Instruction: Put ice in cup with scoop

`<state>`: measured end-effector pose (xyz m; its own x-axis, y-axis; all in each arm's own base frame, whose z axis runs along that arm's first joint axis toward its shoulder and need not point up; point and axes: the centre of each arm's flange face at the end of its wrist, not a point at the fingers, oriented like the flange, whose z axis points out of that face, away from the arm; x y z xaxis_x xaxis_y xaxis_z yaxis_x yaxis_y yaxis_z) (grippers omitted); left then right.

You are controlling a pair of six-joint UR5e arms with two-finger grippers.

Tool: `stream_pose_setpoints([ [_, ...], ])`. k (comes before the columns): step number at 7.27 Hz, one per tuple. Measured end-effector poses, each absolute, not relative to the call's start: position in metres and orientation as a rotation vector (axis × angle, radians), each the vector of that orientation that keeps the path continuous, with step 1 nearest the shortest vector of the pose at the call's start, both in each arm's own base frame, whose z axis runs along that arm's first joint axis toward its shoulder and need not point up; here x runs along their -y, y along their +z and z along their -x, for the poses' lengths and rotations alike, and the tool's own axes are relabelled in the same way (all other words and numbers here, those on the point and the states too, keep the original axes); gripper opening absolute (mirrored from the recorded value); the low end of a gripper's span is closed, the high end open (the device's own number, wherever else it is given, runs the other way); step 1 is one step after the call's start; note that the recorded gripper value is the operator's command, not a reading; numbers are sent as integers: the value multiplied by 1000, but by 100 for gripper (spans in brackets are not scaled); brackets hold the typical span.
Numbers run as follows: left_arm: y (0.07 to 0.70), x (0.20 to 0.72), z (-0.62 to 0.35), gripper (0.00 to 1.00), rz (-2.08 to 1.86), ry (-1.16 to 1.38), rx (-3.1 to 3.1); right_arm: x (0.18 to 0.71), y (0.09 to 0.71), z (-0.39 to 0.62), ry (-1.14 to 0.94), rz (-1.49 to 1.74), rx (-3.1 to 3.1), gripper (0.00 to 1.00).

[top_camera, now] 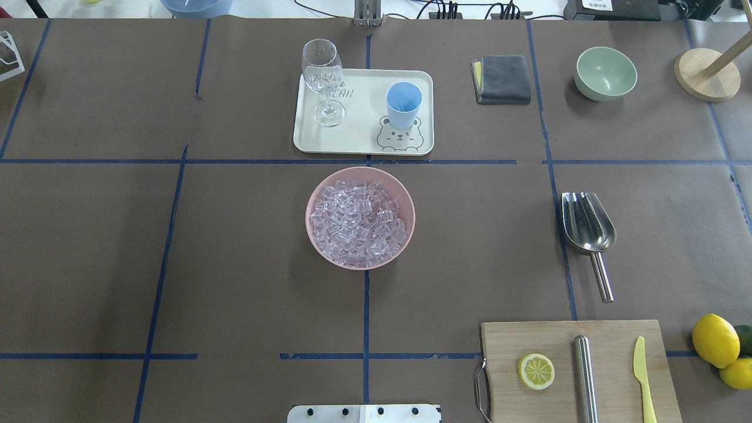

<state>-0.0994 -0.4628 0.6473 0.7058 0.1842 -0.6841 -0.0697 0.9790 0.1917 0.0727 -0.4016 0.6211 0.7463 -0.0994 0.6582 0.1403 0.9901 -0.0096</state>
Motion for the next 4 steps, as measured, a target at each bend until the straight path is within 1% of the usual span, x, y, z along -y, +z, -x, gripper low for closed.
stream_pose_setpoints([
  [4, 646, 463, 102, 100, -158, 146, -734, 402, 618, -73, -130, 55, 719, 100],
])
